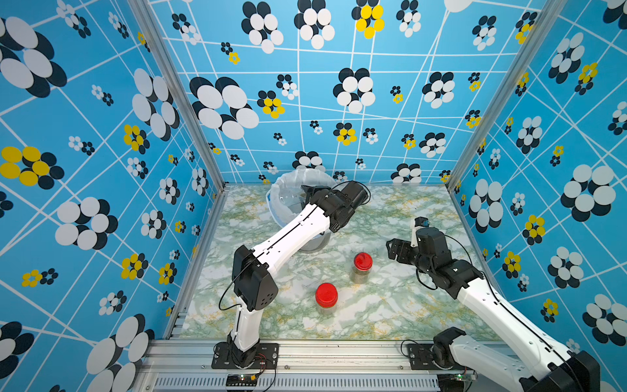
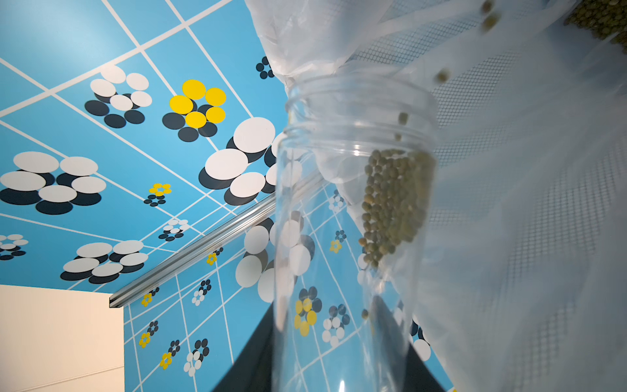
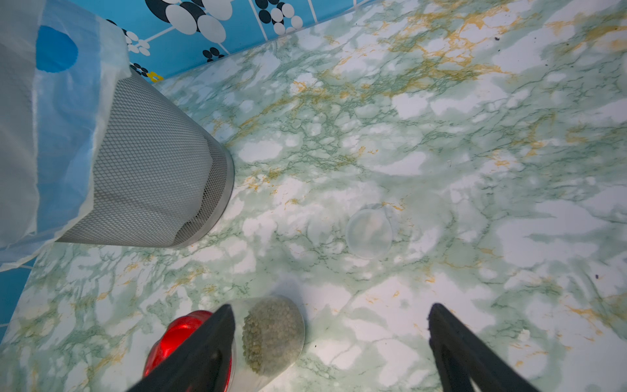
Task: Empty moldy mung beans from jars
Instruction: Pour the moldy mung beans from the jar into the trash bin.
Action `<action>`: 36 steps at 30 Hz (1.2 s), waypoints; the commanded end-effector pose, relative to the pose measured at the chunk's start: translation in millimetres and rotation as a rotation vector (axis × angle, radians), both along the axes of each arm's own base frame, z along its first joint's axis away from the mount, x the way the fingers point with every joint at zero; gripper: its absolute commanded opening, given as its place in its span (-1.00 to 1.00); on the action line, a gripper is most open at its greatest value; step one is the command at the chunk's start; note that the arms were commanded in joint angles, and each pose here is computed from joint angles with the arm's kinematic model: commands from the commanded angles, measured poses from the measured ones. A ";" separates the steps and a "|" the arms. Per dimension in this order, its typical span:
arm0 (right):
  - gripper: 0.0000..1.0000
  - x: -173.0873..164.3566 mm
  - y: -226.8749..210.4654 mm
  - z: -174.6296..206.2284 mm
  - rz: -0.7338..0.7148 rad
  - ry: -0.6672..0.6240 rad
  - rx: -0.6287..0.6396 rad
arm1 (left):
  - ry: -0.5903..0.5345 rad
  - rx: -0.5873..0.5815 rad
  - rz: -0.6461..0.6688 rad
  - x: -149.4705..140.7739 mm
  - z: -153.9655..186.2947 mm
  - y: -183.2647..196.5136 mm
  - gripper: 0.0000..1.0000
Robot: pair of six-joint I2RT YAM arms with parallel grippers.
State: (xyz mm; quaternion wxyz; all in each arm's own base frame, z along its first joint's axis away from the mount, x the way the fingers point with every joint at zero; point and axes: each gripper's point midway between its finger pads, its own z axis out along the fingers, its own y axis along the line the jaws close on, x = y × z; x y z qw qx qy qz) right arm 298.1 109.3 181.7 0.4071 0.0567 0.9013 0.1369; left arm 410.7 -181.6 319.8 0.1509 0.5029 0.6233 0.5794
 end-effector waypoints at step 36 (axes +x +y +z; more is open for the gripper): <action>0.82 2.2 4.7 0.2 0.015 0.008 0.017 | -0.024 -0.142 0.194 -16.6 1.7 47.8 -0.57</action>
